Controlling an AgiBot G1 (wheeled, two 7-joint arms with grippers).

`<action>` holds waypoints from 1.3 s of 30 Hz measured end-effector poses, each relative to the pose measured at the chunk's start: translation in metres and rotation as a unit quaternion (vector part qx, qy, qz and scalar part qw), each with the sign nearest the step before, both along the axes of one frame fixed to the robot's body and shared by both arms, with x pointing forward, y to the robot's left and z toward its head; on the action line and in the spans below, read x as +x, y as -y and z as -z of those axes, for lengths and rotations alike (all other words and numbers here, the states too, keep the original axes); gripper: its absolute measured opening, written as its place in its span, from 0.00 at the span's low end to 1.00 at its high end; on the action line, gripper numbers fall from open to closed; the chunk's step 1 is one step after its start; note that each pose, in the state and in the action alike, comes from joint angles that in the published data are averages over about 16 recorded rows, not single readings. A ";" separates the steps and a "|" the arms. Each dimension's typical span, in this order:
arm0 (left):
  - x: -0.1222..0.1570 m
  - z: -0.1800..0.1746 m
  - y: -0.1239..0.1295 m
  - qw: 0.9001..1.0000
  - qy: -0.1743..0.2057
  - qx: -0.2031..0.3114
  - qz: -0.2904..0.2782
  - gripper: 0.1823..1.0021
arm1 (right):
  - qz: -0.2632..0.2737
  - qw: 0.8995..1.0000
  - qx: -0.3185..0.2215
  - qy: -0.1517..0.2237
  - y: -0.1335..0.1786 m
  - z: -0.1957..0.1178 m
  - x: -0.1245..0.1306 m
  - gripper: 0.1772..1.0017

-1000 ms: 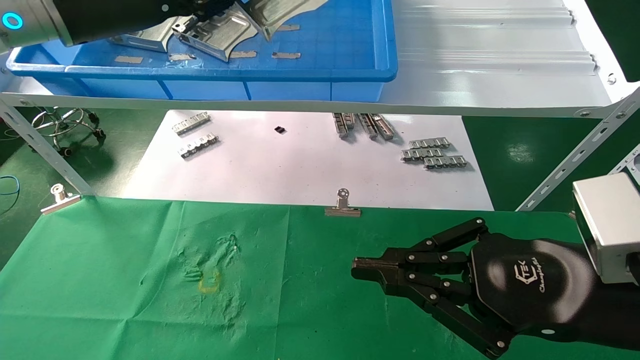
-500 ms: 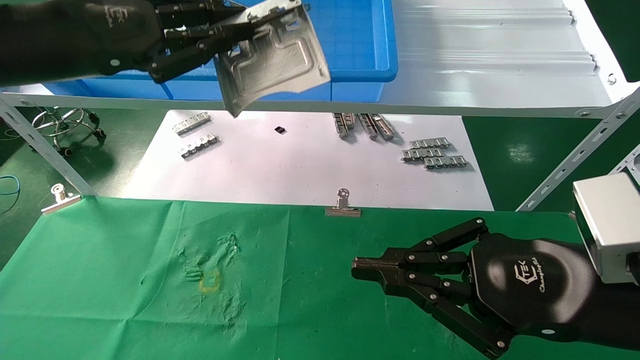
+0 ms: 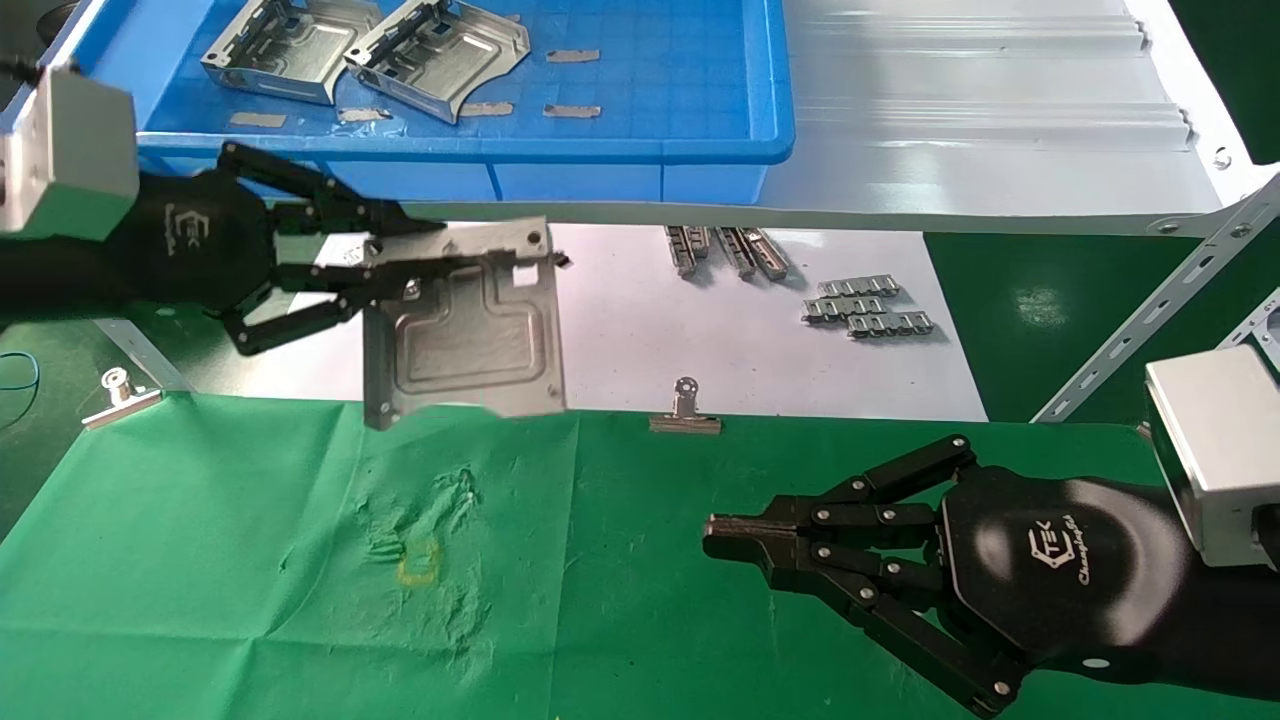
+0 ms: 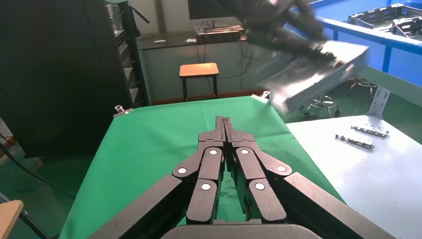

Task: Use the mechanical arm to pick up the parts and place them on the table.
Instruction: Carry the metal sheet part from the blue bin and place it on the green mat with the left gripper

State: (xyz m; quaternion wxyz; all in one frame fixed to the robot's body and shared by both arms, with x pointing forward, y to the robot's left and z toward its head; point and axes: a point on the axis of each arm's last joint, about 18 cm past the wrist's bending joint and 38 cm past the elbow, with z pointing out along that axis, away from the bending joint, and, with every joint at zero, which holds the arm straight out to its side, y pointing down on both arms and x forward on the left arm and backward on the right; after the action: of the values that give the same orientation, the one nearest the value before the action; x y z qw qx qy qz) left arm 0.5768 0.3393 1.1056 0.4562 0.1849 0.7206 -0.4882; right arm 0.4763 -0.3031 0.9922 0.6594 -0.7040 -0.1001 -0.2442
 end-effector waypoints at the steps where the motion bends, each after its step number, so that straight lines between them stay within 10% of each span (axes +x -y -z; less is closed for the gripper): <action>1: 0.000 0.005 -0.002 1.000 -0.003 0.007 -0.002 0.12 | 0.000 1.000 0.000 0.000 0.000 0.000 0.000 0.02; 22: 0.032 0.128 -0.030 0.980 -0.085 0.175 -0.053 0.12 | 0.000 1.000 0.000 0.000 0.000 0.000 0.000 0.02; 39: 0.058 0.160 -0.029 0.975 -0.080 0.196 -0.070 0.12 | 0.000 1.000 0.000 0.000 0.000 0.000 0.000 0.02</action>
State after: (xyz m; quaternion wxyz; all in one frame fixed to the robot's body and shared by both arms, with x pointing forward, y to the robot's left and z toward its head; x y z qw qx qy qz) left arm 0.6352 0.3683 0.9459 0.3847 0.1799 0.8478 -0.3175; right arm 0.4763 -0.3031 0.9922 0.6594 -0.7040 -0.1001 -0.2442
